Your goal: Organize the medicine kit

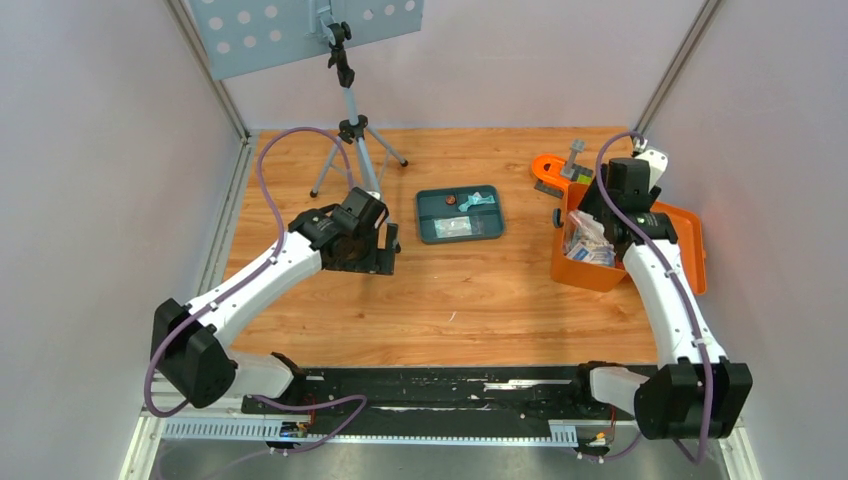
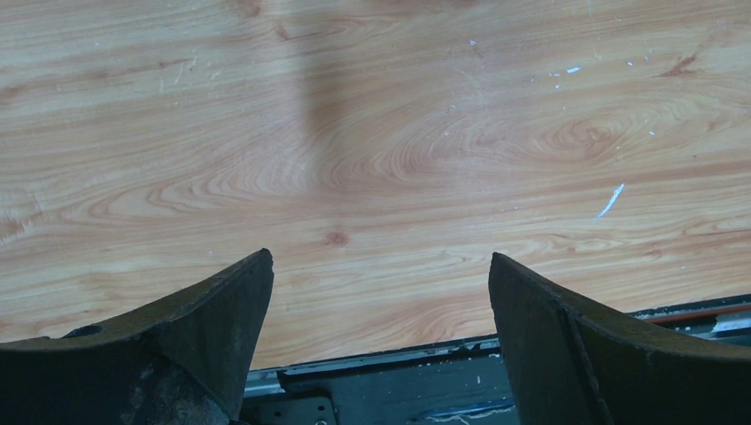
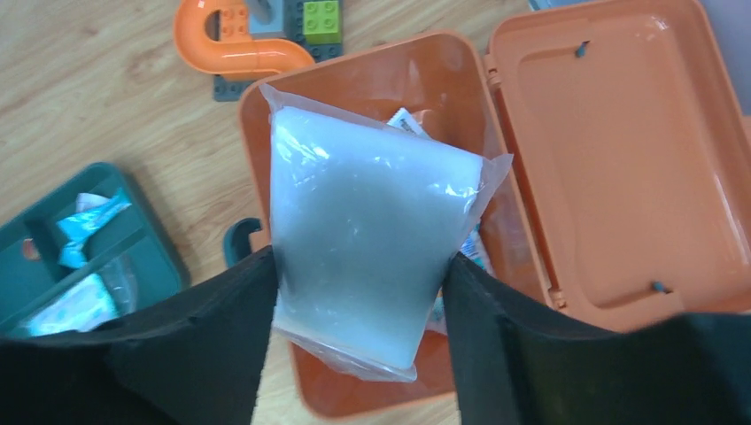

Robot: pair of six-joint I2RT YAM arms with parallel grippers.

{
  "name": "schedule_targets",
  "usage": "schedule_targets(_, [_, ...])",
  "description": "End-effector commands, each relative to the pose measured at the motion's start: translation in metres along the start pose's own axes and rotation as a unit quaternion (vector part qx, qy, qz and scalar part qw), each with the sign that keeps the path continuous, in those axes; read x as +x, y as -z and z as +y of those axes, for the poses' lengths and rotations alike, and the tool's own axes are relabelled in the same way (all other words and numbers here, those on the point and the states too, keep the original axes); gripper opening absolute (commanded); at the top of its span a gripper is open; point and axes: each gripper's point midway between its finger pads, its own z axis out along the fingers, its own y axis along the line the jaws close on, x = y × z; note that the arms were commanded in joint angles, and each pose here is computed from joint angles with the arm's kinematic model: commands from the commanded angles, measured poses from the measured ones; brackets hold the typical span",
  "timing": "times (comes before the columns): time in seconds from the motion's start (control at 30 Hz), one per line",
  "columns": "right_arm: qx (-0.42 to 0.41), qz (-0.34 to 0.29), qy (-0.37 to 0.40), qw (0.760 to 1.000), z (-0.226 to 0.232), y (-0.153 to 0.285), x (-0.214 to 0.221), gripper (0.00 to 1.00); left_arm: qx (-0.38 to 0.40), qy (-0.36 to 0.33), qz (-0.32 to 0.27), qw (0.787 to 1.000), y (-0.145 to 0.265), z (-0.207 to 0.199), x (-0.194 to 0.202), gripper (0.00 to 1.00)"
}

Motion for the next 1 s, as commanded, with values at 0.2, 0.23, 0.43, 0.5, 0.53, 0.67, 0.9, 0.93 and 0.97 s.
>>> schedule_targets(0.2, [0.009, -0.015, 0.017, 1.000, 0.001, -0.020, -0.014, 0.87, 0.012, 0.013, -0.023, 1.000, 0.000, -0.009, -0.023, 1.00])
schedule_targets(0.23, [0.001, -0.024, 0.019, 1.000, 0.007, -0.015, -0.018, 0.88, 0.010, 0.014, -0.023, 1.000, 0.000, -0.009, -0.024, 1.00])
schedule_targets(0.43, [-0.062, -0.063, 0.081, 0.993, 0.079, 0.020, -0.027, 0.85, -0.002, 0.018, -0.029, 0.999, 0.001, 0.001, -0.029, 1.00])
schedule_targets(0.5, [-0.102, -0.065, 0.102, 0.987, 0.114, 0.029, -0.020, 0.83, -0.013, 0.023, -0.030, 0.999, 0.002, 0.010, -0.029, 1.00])
schedule_targets(0.53, [-0.115, -0.062, 0.118, 0.984, 0.129, 0.031, -0.014, 0.83, -0.019, 0.026, -0.031, 0.999, 0.004, 0.015, -0.029, 1.00])
schedule_targets(0.67, [-0.185, -0.028, 0.186, 0.965, 0.193, 0.029, 0.014, 0.78, -0.016, 0.050, -0.041, 0.998, 0.008, 0.026, -0.027, 1.00])
schedule_targets(0.9, [-0.264, 0.060, 0.211, 0.939, 0.268, -0.007, 0.062, 0.48, 0.000, 0.063, -0.025, 0.998, 0.004, 0.024, -0.015, 1.00])
schedule_targets(0.93, [-0.268, 0.071, 0.211, 0.937, 0.275, -0.014, 0.069, 0.42, 0.000, 0.063, -0.025, 0.998, 0.004, 0.024, -0.014, 1.00])
schedule_targets(0.97, [-0.267, 0.080, 0.209, 0.937, 0.281, -0.021, 0.076, 0.38, 0.001, 0.064, -0.026, 0.998, 0.004, 0.024, -0.014, 1.00])
